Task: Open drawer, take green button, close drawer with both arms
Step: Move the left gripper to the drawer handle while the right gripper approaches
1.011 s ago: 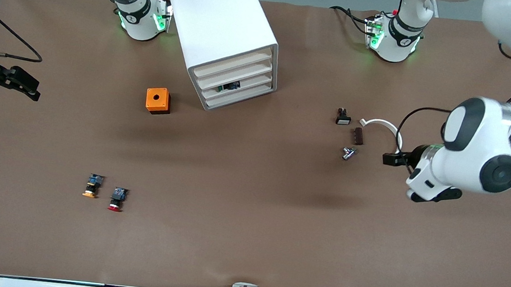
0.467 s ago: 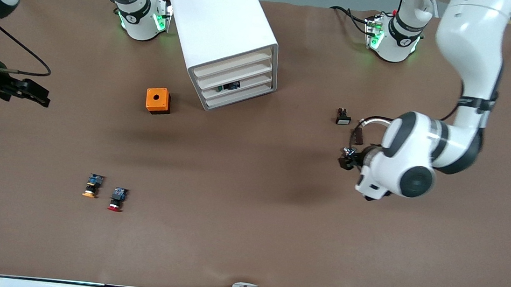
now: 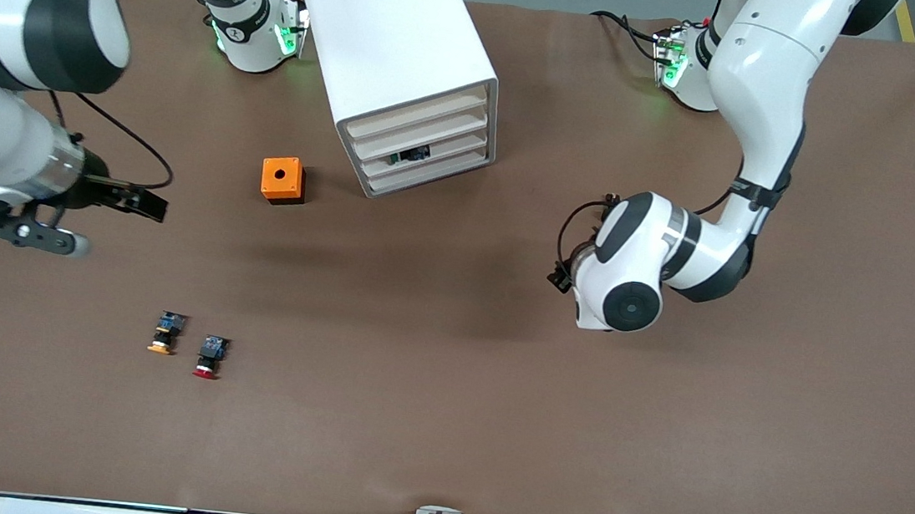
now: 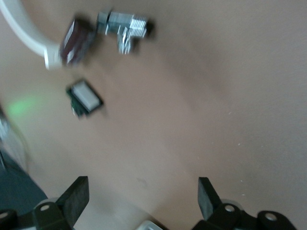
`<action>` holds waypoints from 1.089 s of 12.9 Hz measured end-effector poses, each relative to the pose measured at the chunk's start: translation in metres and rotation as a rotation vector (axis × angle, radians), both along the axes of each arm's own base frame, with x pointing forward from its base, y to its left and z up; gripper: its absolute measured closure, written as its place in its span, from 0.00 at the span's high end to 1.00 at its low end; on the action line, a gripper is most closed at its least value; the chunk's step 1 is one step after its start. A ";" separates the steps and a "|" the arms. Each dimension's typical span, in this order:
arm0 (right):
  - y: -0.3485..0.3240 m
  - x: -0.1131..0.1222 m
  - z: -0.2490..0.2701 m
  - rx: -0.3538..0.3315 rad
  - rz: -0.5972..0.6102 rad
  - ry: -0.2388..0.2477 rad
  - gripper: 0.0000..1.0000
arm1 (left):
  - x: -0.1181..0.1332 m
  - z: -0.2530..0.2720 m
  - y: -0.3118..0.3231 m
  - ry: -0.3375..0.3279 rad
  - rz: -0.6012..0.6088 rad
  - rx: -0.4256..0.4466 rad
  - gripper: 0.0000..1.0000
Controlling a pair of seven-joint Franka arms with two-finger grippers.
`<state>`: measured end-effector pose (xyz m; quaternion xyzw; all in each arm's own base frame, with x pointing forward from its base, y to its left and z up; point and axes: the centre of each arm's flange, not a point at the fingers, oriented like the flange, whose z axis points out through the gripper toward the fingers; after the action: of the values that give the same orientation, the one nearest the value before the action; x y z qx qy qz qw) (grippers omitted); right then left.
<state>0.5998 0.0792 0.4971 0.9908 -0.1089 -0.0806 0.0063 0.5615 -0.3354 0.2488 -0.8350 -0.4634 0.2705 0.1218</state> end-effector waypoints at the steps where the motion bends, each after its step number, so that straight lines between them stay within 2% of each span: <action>1: 0.007 0.001 -0.007 0.043 -0.029 0.017 1.00 | -0.006 -0.004 -0.011 0.029 0.083 0.029 1.00; 4: 0.021 0.008 -0.030 0.147 -0.106 0.063 1.00 | -0.024 -0.013 -0.040 0.128 0.305 0.097 1.00; 7: 0.049 0.012 -0.051 0.194 -0.231 0.110 1.00 | -0.042 -0.024 -0.067 0.234 0.482 0.177 1.00; 11: 0.110 0.003 -0.075 0.144 -0.334 0.169 1.00 | -0.060 -0.041 -0.087 0.421 0.594 0.185 1.00; 14: 0.136 -0.002 -0.091 0.107 -0.405 0.194 1.00 | -0.071 -0.053 -0.090 0.552 0.668 0.265 1.00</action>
<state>0.5980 0.2149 0.4062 0.9352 -0.3000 -0.1806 -0.0521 0.4901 -0.4259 0.1956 -0.5136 -0.6881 0.4460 0.2526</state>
